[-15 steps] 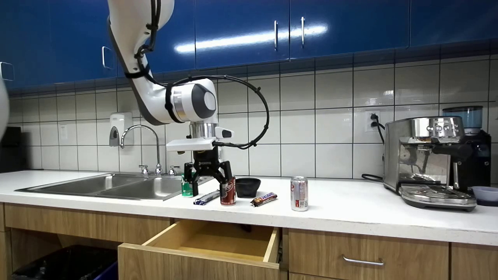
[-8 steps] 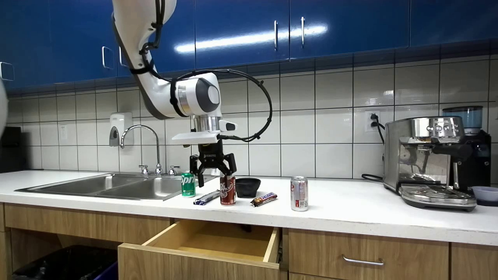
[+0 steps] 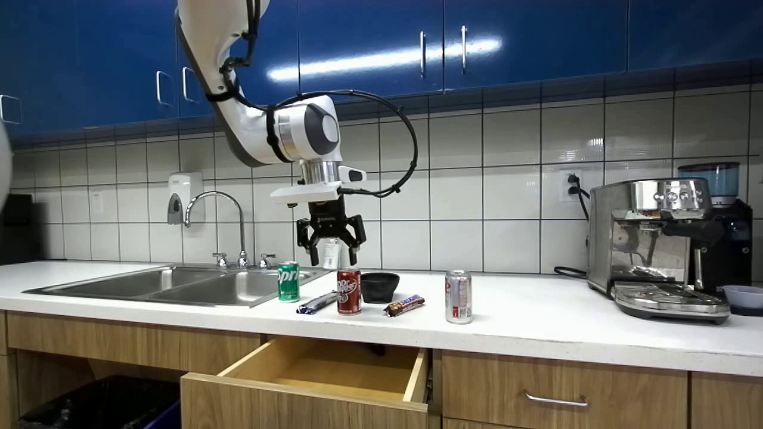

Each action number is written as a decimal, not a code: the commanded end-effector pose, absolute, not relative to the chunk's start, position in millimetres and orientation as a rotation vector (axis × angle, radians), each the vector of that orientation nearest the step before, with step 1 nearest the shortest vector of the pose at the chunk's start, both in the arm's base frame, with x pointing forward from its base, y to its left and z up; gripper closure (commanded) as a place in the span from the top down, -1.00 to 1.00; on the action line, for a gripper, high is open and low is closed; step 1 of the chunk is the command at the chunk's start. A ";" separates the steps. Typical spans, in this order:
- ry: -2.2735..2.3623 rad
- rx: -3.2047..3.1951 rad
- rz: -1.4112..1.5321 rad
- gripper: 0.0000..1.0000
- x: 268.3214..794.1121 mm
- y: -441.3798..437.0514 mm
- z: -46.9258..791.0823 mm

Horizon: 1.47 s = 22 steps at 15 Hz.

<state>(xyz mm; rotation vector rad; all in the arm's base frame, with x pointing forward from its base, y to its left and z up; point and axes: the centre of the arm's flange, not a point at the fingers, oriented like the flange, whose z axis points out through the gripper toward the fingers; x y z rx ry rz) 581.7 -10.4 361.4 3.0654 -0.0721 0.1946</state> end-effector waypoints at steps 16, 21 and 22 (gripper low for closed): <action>0.141 3.030 0.330 1.00 662.3 75.4 429.2; 0.194 3.038 0.336 1.00 689.6 98.9 424.6; 0.209 3.043 0.337 1.00 681.9 107.7 435.0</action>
